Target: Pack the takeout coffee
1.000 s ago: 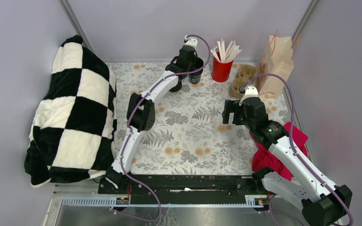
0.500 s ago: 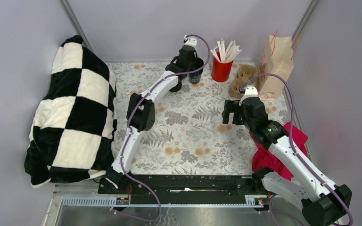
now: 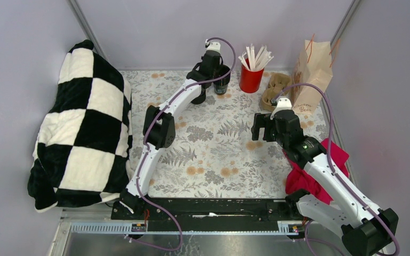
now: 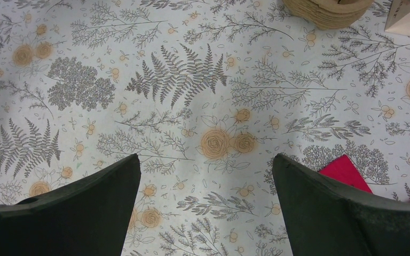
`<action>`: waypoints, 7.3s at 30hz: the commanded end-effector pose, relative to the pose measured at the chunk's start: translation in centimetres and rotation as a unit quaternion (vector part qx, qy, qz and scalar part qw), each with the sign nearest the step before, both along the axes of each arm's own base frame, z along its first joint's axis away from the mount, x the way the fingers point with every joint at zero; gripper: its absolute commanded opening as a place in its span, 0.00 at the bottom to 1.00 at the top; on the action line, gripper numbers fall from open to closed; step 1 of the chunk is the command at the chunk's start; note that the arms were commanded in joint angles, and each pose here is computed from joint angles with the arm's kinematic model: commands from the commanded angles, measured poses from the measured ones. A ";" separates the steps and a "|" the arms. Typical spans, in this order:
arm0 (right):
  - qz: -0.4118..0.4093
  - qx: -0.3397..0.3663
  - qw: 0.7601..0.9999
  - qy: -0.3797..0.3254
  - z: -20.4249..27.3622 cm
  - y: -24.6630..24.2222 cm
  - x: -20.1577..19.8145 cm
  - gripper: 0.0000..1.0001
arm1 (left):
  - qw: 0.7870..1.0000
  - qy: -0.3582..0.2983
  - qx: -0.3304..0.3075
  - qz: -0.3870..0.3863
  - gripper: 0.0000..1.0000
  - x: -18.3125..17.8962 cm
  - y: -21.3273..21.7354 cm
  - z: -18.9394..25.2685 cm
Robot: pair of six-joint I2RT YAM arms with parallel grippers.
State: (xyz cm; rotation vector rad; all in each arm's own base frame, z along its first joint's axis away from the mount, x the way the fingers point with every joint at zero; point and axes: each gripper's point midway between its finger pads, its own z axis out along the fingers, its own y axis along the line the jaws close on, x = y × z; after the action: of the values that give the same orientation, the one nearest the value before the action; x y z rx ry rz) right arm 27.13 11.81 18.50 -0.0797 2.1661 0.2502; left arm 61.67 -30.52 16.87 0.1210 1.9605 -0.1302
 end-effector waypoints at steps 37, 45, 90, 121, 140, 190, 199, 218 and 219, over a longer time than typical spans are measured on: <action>0.035 0.061 0.997 -0.041 4.6 1.6 -1.0 1.00 | 0.978 -0.045 -0.159 -0.129 0.00 -19.3 5.0 24.3; 0.050 0.075 0.995 -0.042 5.1 1.7 -2.2 1.00 | 0.973 0.038 -0.157 -0.163 0.00 -26.7 5.0 13.0; 0.034 0.061 0.997 -0.023 2.2 0.5 -3.3 1.00 | 0.992 0.086 -0.083 -0.026 0.86 -22.8 3.9 2.3; 0.032 0.042 0.999 0.013 0.0 0.7 -2.8 1.00 | 0.988 0.120 0.020 0.099 0.41 -5.0 10.9 -4.6; 0.034 0.043 0.998 0.016 -0.3 0.9 -2.8 1.00 | 0.985 0.120 0.049 0.114 0.27 -4.7 11.8 -5.3; 0.035 0.044 0.998 0.014 -0.2 0.9 -2.8 1.00 | 0.984 0.118 0.056 0.118 0.24 -4.7 12.0 -4.6; 0.036 0.044 0.998 0.014 -0.1 0.9 -2.9 1.00 | 0.985 0.114 0.058 0.118 0.16 -4.8 11.7 -4.2; 0.036 0.046 0.998 0.010 0.2 0.9 -2.9 1.00 | 0.986 0.108 0.051 0.116 0.05 -5.2 11.5 -2.3; 0.037 0.045 0.998 0.010 0.2 0.9 -2.9 1.00 | 0.986 0.108 0.049 0.115 0.05 -5.2 11.5 -2.2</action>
State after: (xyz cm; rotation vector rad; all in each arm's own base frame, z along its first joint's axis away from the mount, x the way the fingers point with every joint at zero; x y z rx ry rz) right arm 23.77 12.66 17.68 -0.0998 2.2138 0.3941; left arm 55.52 -18.56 8.99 -0.0278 2.2851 0.1607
